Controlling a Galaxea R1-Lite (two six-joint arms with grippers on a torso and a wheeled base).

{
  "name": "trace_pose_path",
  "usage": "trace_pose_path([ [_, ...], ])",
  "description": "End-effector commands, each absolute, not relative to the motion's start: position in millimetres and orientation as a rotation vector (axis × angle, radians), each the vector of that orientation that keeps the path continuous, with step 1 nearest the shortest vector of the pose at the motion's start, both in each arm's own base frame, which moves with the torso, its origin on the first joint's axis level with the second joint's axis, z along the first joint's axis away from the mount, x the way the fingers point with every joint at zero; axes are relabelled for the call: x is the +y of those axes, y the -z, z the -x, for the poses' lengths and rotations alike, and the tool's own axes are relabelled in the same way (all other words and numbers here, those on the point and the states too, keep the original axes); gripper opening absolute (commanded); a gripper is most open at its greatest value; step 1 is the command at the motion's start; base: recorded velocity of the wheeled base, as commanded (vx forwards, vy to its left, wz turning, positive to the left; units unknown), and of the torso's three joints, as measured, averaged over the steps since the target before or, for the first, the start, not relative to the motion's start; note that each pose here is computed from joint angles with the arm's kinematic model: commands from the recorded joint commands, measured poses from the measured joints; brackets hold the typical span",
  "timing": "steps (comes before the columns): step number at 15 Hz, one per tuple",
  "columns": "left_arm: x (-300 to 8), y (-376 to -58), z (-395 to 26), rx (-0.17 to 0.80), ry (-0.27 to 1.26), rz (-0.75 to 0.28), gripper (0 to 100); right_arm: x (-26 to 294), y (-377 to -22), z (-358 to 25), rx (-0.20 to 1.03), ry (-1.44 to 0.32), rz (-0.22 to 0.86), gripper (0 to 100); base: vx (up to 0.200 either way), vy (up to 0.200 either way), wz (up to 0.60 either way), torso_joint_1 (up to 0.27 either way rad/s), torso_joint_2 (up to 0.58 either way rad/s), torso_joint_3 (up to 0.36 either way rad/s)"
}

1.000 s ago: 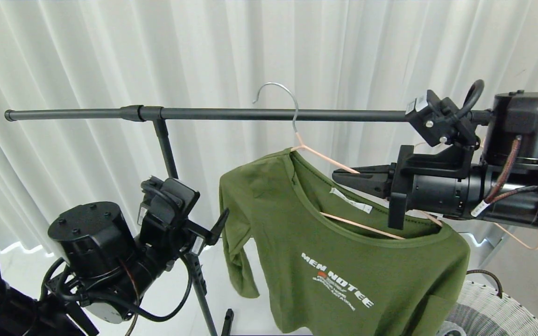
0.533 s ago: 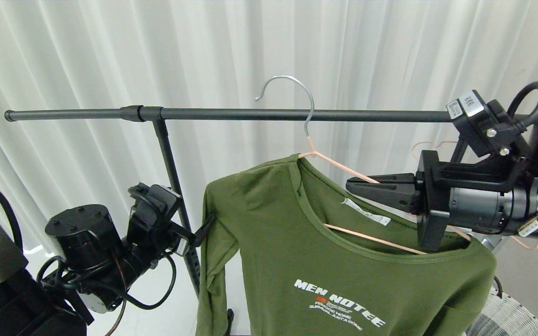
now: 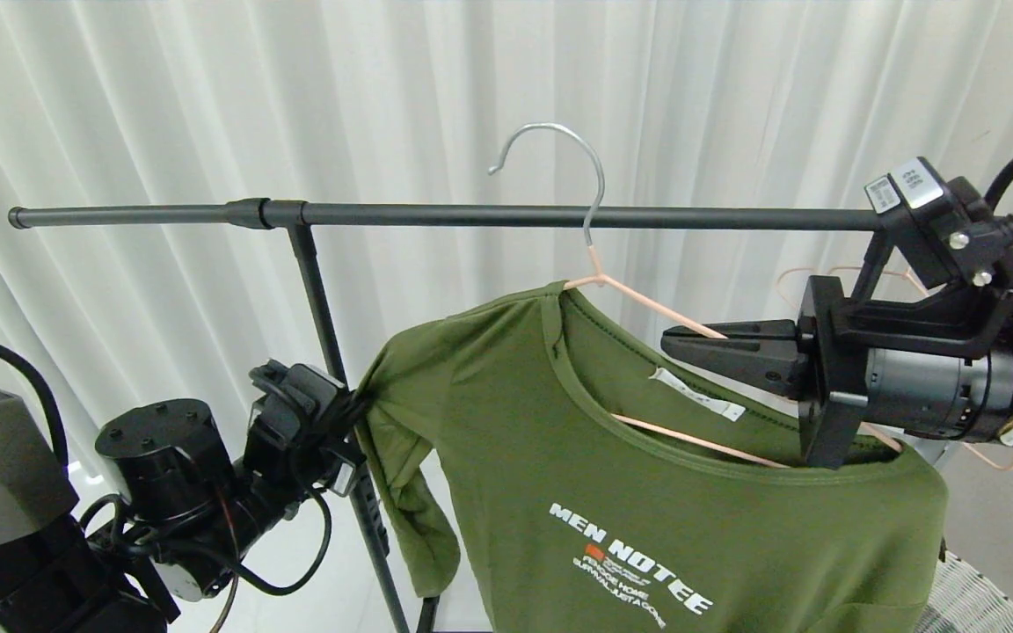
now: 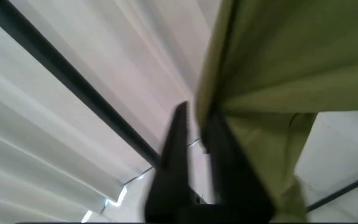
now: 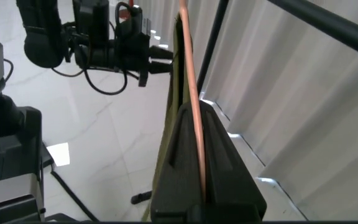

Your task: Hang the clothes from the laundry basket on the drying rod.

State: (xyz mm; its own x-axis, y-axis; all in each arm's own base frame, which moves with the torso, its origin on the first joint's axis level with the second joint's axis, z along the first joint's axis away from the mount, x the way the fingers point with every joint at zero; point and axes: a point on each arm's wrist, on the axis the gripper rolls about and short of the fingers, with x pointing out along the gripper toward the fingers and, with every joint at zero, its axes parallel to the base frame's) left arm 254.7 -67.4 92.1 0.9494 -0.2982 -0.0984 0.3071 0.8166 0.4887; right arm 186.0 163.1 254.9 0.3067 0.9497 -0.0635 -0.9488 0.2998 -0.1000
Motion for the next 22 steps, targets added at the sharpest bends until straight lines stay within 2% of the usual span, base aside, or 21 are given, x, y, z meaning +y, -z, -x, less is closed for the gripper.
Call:
trace_pose_path([
  [1,-64.3,-95.9,-242.9,0.019,0.321,-0.526,0,159.8,-255.3,-189.4,-0.008,-1.241,0.126,0,0.000,0.000,0.00,0.000,0.00,0.000],
  [6,-52.0,-89.1,-228.5,0.083,0.298,-0.529,0,155.2,-260.9,-190.2,-0.046,-1.221,0.110,0,0.000,0.000,0.00,0.000,0.00,0.000],
  [11,-47.0,-93.5,-223.8,0.074,0.279,-0.526,0,151.7,-264.9,-187.3,-0.049,-1.216,0.087,0,0.000,0.000,0.00,0.000,0.00,0.000],
  [12,-48.6,-97.6,-219.2,0.056,0.287,-0.522,100,151.7,-264.9,-187.4,-0.049,-1.214,0.087,0,0.000,0.000,0.00,0.000,0.00,0.000],
  [17,-51.3,-106.5,-205.4,0.021,0.305,-0.494,100,143.1,-261.3,-198.1,-0.030,-1.152,0.088,0,0.000,0.000,0.00,0.000,0.00,0.000],
  [22,-71.1,-128.7,-181.6,-0.062,0.408,-0.228,100,117.0,-248.0,-203.6,0.030,-1.013,0.073,0,0.000,0.000,0.00,0.000,0.00,0.000],
])
